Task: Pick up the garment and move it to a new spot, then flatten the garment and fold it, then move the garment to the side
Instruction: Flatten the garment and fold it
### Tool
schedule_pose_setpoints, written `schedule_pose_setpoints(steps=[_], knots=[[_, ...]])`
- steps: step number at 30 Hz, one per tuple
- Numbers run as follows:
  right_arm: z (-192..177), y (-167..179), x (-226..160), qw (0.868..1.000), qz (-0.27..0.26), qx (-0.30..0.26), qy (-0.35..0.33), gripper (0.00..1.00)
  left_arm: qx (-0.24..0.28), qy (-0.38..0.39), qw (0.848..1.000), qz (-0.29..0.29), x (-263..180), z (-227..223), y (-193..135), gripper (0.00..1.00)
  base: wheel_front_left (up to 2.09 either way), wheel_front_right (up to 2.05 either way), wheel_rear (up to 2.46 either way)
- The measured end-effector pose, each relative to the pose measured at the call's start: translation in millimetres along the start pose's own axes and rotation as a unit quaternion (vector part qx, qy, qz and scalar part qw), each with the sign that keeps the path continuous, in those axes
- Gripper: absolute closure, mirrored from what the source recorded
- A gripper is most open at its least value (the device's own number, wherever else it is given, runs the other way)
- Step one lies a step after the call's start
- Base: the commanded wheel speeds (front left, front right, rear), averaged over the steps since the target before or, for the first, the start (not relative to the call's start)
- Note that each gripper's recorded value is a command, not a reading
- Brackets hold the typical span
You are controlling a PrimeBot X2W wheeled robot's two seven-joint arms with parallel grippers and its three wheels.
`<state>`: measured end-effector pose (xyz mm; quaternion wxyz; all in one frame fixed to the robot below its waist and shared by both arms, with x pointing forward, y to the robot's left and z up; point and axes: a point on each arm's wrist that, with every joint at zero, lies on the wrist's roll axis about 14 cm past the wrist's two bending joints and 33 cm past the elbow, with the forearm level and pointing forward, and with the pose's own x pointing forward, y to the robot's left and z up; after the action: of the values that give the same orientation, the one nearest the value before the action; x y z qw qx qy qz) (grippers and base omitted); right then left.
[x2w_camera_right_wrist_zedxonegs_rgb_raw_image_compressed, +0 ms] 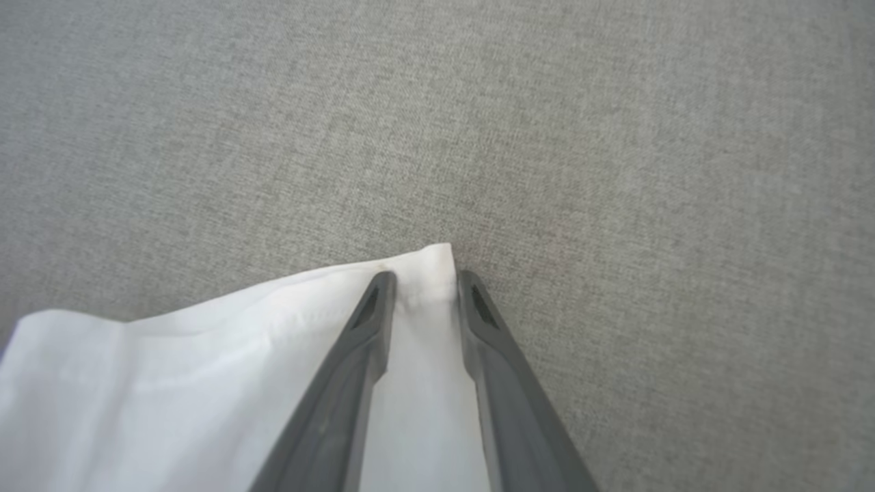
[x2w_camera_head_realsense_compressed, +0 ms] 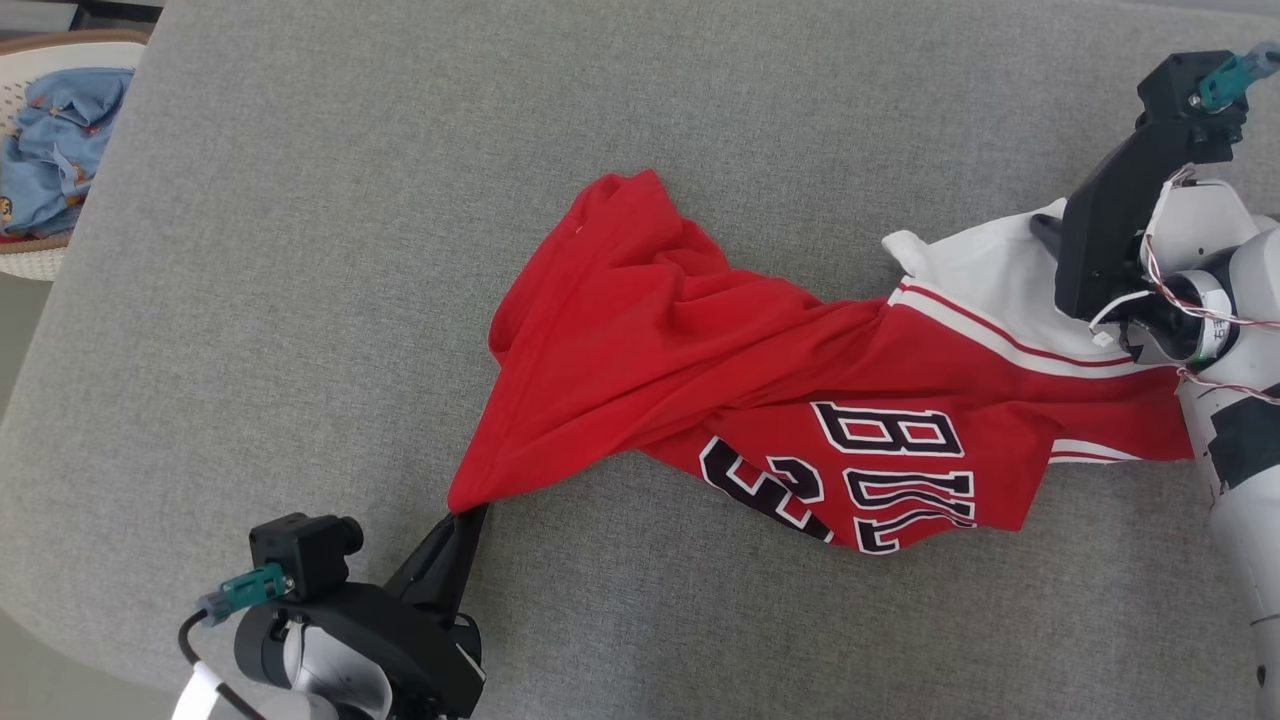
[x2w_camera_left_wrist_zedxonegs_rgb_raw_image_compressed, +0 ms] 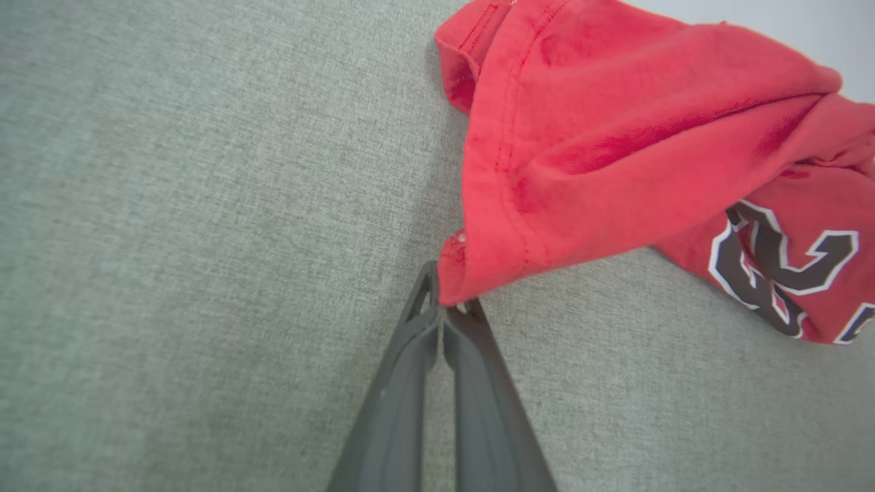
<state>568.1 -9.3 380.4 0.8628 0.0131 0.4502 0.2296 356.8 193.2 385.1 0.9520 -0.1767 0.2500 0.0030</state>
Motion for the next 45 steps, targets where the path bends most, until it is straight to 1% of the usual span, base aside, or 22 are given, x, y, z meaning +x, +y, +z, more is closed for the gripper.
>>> schedule_pose_setpoints(steps=[1,2,3,4,8,11,13,15,18,20,22,24,26,28,31,34,36,38,39,41,43,45], knots=[[0,-1,1,1.0,-0.001,0.0,0.001,0.57,0.0,-0.001,1.0,0.0,0,0,0,1.0,0.0,0.0,0.0],[-1,-1,1,1.0,-0.001,0.0,0.003,0.65,0.0,-0.001,1.0,0.0,0,0,0,1.0,0.0,0.0,0.0],[-3,-2,1,1.0,-0.002,0.0,0.007,0.86,0.0,-0.001,1.0,0.001,0,-1,0,1.0,0.0,0.0,0.0],[-3,-2,1,1.0,-0.002,0.0,0.009,1.0,0.0,0.0,1.0,0.001,1,-1,0,1.0,0.0,0.0,0.0],[-1,0,0,1.0,0.001,-0.011,0.008,1.0,-0.002,-0.004,1.0,-0.001,2,0,0,1.0,0.0,0.0,0.0],[4,1,-4,1.0,0.002,-0.016,-0.006,1.0,-0.002,-0.021,1.0,-0.003,3,9,0,1.0,0.0,0.0,0.0],[13,0,-9,0.999,0.0,-0.017,-0.031,1.0,-0.003,-0.044,0.999,-0.001,4,20,1,1.0,0.0,0.0,0.0],[34,-1,-19,0.997,-0.002,-0.013,-0.074,1.0,-0.007,-0.083,0.997,-0.001,6,42,1,1.0,0.0,0.0,0.0],[81,-1,-47,0.986,-0.003,-0.01,-0.169,1.0,-0.008,-0.15,0.989,-0.006,8,83,-3,1.0,0.0,0.0,0.0],[107,0,-67,0.975,-0.003,-0.013,-0.224,1.0,-0.003,-0.176,0.984,-0.019,9,102,-10,1.0,0.0,0.0,0.0],[123,1,-86,0.962,-0.002,-0.015,-0.271,1.0,-0.003,-0.184,0.982,-0.033,9,111,-18,1.0,0.0,0.0,0.0],[137,3,-107,0.948,-0.001,-0.013,-0.317,1.0,-0.006,-0.193,0.98,-0.049,9,118,-27,1.0,0.0,0.0,0.0],[152,5,-132,0.931,0.001,-0.018,-0.366,1.0,-0.009,-0.202,0.977,-0.062,7,126,-35,1.0,0.0,0.0,0.0],[165,6,-159,0.909,0.006,-0.011,-0.417,1.0,-0.011,-0.222,0.972,-0.074,3,139,-42,1.0,0.0,0.0,0.0],[175,5,-202,0.873,0.012,-0.001,-0.487,1.0,-0.027,-0.275,0.957,-0.087,-10,167,-48,1.0,0.0,0.0,0.0],[172,-1,-240,0.842,0.003,0.001,-0.539,1.0,-0.043,-0.342,0.933,-0.101,-30,200,-57,1.0,0.0,0.0,0.0],[165,-6,-262,0.826,-0.005,0.003,-0.563,1.0,-0.053,-0.369,0.92,-0.12,-42,213,-69,1.0,0.0,0.0,0.0],[154,-10,-282,0.812,-0.013,0.001,-0.584,1.0,-0.066,-0.371,0.914,-0.148,-51,211,-83,1.0,0.0,0.0,0.0],[148,-10,-292,0.804,-0.014,0.001,-0.594,1.0,-0.08,-0.366,0.913,-0.162,-55,206,-90,1.0,0.0,0.0,0.0],[137,-7,-316,0.785,-0.009,0.004,-0.619,1.0,-0.102,-0.356,0.91,-0.188,-64,197,-102,1.0,0.0,0.0,0.0],[128,0,-350,0.753,0.01,0.014,-0.657,1.0,-0.13,-0.355,0.899,-0.222,-79,197,-115,1.0,0.0,0.0,0.0],[120,8,-389,0.715,0.028,0.018,-0.698,1.0,-0.151,-0.357,0.885,-0.26,-96,201,-130,1.0,0.0,0.0,0.0]])
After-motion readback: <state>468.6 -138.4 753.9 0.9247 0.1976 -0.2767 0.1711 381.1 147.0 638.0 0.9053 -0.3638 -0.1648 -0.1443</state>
